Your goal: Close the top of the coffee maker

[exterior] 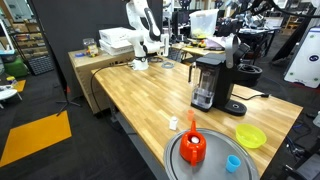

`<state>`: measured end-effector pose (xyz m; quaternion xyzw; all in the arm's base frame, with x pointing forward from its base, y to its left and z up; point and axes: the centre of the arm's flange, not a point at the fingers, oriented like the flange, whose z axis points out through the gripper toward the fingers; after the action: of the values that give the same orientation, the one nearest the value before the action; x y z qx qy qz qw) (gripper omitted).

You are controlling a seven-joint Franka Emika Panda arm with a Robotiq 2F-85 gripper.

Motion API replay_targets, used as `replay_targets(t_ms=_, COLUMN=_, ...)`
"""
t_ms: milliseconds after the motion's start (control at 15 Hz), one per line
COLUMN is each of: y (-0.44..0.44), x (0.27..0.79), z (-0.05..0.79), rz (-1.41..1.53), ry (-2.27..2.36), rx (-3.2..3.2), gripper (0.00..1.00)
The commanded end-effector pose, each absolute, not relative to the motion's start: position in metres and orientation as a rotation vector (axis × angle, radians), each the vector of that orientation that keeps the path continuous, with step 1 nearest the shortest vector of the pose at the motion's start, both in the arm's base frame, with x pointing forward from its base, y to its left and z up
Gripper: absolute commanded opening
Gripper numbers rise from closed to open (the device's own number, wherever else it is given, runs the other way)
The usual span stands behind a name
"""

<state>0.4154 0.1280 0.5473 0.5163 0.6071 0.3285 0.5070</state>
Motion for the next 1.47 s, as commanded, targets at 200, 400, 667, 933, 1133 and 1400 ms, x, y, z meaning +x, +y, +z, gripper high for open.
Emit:
replay_targets(t_ms=200, y=0.162, x=0.405, z=0.535, rz=0.719, ry=1.502, rx=1.1, gripper=1.0)
replay_targets(t_ms=400, y=0.163, x=0.406, z=0.534, rz=0.741, ry=1.5, rx=1.144, gripper=1.0)
replay_targets(t_ms=667, y=0.161, x=0.407, z=0.534, rz=0.733, ry=1.498, rx=1.144, gripper=1.0)
replay_targets(t_ms=933, y=0.161, x=0.407, z=0.534, rz=0.733, ry=1.498, rx=1.144, gripper=1.0)
replay_targets(t_ms=1133, y=0.161, x=0.407, z=0.534, rz=0.733, ry=1.498, rx=1.144, gripper=1.0)
replay_targets(t_ms=1400, y=0.161, x=0.407, z=0.534, rz=0.726, ry=1.499, rx=1.137, gripper=1.0)
